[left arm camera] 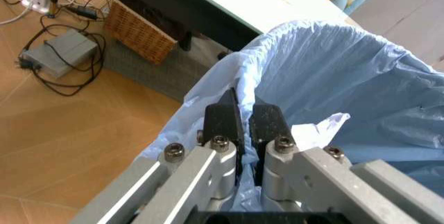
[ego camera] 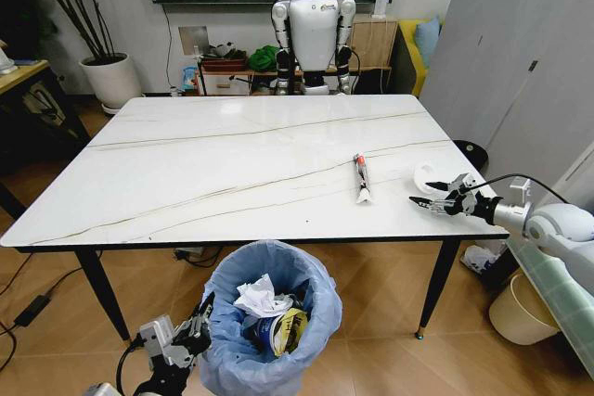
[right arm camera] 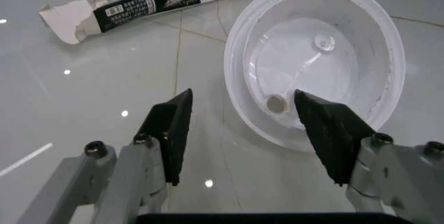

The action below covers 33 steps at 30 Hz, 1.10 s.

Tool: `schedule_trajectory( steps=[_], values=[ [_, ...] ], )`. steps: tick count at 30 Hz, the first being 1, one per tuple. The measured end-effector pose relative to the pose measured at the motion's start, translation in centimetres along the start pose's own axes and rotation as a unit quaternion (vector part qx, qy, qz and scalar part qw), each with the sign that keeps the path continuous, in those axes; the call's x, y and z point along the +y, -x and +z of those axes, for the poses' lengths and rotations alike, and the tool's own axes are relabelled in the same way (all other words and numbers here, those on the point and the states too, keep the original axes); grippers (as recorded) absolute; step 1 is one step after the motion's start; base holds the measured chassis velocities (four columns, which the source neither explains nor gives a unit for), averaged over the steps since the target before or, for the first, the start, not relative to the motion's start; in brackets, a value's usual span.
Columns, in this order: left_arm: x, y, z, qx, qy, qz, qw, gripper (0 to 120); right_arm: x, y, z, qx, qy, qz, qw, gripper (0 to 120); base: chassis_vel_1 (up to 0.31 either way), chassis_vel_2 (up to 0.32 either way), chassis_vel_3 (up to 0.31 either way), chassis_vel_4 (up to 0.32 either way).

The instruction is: Pick up the trash bin and place the trash from the table into it.

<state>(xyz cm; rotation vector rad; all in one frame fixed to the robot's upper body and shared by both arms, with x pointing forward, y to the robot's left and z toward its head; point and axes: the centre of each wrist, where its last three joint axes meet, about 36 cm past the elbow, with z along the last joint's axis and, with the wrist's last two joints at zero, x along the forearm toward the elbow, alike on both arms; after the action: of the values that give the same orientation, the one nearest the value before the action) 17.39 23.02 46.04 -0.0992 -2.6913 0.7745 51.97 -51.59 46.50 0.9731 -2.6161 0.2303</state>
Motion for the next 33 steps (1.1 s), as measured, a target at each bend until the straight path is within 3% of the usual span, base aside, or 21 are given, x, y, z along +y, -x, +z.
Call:
schedule_trajectory(
  steps=[16,33],
  values=[
    [0.0,0.0,0.0,0.001,0.000,0.000,1.0000,0,-0.1,-0.2,-0.1,0.000,-0.001,-0.001,1.000,0,0.000,0.000,0.000,0.000],
    [0.1,0.1,0.0,0.004,0.003,0.005,1.0000,0,0.1,-1.6,-2.6,-0.014,-0.019,-0.010,1.000,0,0.000,0.000,0.000,0.000]
  ],
)
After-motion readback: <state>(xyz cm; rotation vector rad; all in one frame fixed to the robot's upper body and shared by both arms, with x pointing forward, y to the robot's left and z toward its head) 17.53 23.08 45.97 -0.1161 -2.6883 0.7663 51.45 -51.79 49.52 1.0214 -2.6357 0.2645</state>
